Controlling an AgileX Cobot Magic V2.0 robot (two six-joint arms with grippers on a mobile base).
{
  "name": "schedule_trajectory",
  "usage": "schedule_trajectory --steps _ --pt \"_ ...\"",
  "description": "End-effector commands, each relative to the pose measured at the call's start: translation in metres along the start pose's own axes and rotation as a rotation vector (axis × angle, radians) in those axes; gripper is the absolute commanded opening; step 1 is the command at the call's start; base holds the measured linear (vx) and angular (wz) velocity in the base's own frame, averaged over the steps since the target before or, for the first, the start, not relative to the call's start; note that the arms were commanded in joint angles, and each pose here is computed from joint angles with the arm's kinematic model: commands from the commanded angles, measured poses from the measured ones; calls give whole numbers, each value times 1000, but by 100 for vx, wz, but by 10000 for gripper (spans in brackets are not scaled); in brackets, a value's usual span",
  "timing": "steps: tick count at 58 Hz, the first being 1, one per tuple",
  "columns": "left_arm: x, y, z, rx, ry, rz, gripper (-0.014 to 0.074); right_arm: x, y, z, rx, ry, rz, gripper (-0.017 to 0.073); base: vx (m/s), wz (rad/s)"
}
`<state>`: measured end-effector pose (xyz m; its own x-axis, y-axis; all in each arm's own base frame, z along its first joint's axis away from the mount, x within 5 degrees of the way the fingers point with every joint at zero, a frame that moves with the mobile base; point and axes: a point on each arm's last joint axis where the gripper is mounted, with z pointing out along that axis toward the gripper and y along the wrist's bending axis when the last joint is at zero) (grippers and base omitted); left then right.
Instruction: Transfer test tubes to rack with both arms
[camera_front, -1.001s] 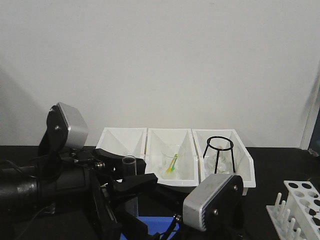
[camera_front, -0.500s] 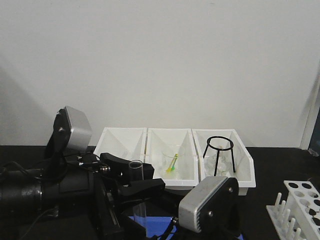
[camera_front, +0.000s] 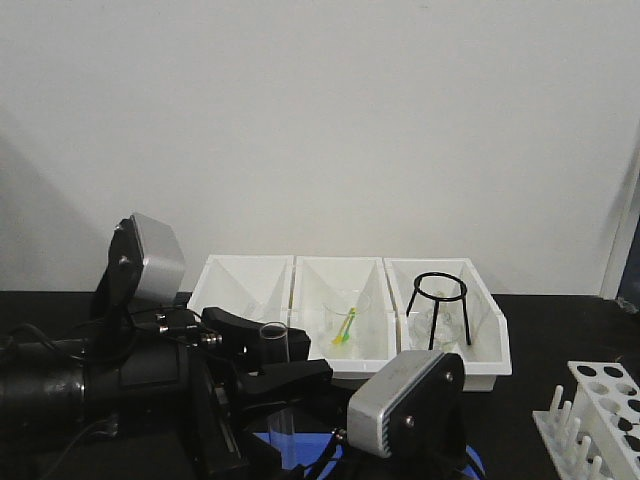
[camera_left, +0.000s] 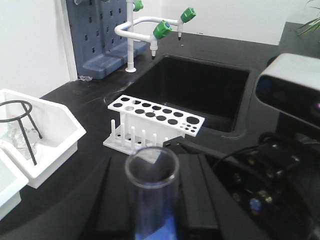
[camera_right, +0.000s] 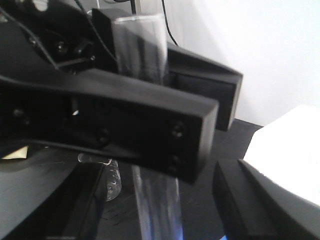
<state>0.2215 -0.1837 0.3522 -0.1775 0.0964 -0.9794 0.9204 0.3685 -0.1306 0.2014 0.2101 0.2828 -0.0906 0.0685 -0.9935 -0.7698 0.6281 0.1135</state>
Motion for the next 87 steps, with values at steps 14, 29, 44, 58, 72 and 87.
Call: schedule_trajectory --steps 14,29,44,58,72,87 --pt "-22 -9 -6 30 -94 -14 -20 -31 3 3 -25 -133 -15 430 0 0" --pt "-22 -9 -6 30 -94 -14 -20 -31 3 3 -22 -126 -13 202 0 0" --pt "-22 -9 -6 29 -95 -15 -20 -30 3 3 -21 -125 -13 -13 0 0" --pt "-22 -8 -6 22 -95 -16 20 -29 2 3 -15 -105 -13 -10 0 0" --pt "-23 -8 -6 23 -97 -4 274 -28 2 3 -12 -95 -12 -10 0 0" --pt "-32 -9 -8 22 -125 1 517 -27 2 4 -11 -90 -12 -7 0 0"
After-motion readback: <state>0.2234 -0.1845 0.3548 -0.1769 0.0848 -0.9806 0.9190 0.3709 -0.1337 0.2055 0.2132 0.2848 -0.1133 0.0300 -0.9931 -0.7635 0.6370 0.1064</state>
